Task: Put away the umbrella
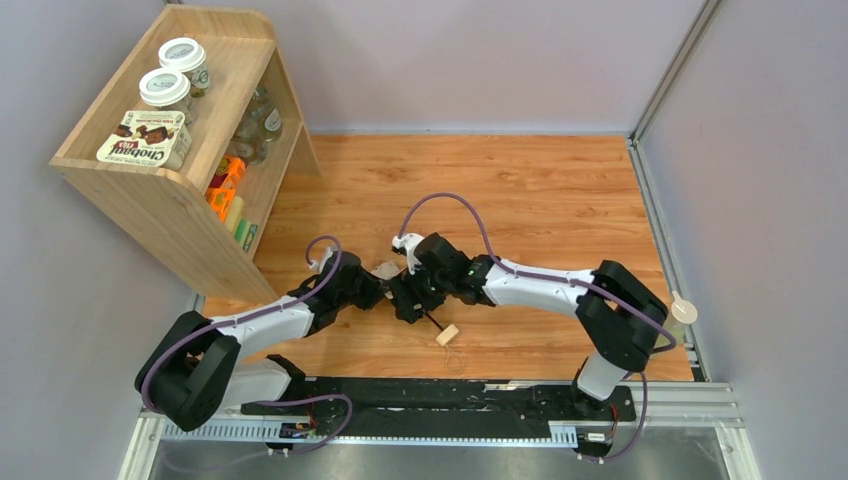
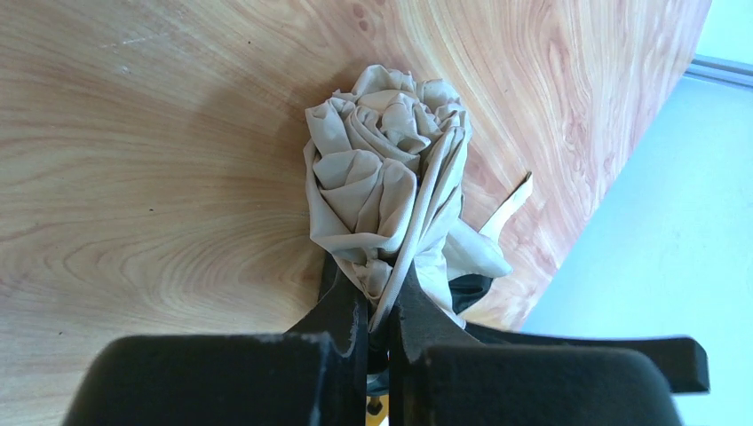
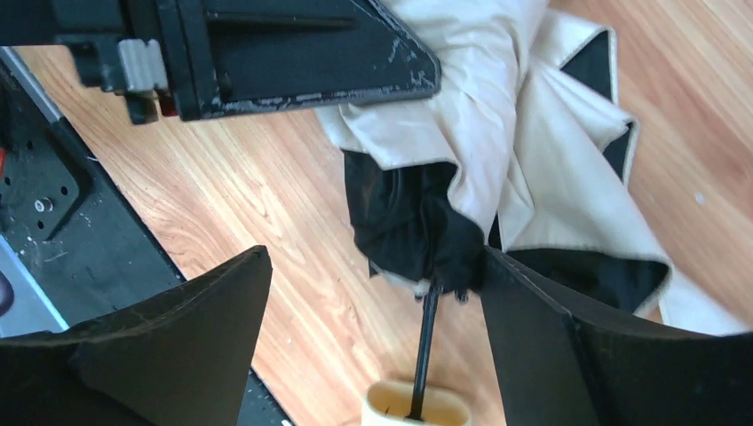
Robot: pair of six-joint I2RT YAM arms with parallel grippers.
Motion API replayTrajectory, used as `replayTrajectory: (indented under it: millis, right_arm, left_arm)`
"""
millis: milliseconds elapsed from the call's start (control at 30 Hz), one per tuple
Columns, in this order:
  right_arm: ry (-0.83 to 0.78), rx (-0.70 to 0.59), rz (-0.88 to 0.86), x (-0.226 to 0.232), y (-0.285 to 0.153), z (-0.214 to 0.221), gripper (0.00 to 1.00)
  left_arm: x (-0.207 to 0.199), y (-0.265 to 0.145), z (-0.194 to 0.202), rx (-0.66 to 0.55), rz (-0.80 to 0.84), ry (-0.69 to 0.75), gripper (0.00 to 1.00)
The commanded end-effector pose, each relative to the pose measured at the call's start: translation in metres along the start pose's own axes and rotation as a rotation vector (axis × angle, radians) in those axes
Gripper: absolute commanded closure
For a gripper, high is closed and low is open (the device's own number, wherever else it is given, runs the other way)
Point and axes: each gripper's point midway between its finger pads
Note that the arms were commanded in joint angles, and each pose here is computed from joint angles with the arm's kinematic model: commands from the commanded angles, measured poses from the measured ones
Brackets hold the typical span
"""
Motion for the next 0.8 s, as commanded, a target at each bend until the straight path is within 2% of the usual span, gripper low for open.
replayTrajectory:
  millis: [0, 167, 300, 400, 467, 633, 667, 733, 767]
  right_arm:
    - [0.112, -0.080, 0.205, -0.020, -0.035, -0.013, 0.12]
    - [0.543, -0.195, 0.197, -0.054, -0.068, -0.008, 0.07]
    - [0.785, -0.208, 0.197, -0.082, -0.068, 0.010, 0.11]
    - [0.881, -0.207, 0.163, -0.091, -0.057, 0.004, 0.16]
    - [0.938, -0.217, 0.165, -0.102, -0.046, 0.000, 0.24]
    - [0.989, -0.279, 0.132, -0.123, -0.018, -0.032, 0.36]
    - [0.982, -0.277, 0.125, -0.124, -0.009, -0.041, 0.45]
    - [0.939, -0.270, 0.095, -0.125, 0.010, -0.064, 0.72]
    - [0.908, -0.258, 0.059, -0.120, 0.019, -0.081, 0.99]
  left_arm:
    - [0.095, -0.007, 0.011, 0.023, -0.335, 0.132, 1.00]
    - [0.092, -0.006, 0.012, 0.027, -0.318, 0.138, 1.00]
    - [0.089, -0.006, 0.014, 0.041, -0.299, 0.134, 1.00]
    - [0.087, -0.007, 0.016, 0.049, -0.284, 0.133, 1.00]
    - [0.086, -0.007, 0.017, 0.052, -0.278, 0.128, 1.00]
    - [0.083, -0.010, 0.020, 0.061, -0.260, 0.118, 1.00]
    - [0.085, -0.011, 0.020, 0.061, -0.265, 0.116, 1.00]
    - [0.083, -0.011, 0.019, 0.055, -0.259, 0.112, 1.00]
    - [0.083, -0.012, 0.019, 0.052, -0.262, 0.109, 1.00]
Point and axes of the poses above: each gripper's point midway between its finger pads, its own y axis out along the fingers, its own x axis along the line the jaws close on, z = x × y, and after that the axes turned 11 degrees about y, right-handed
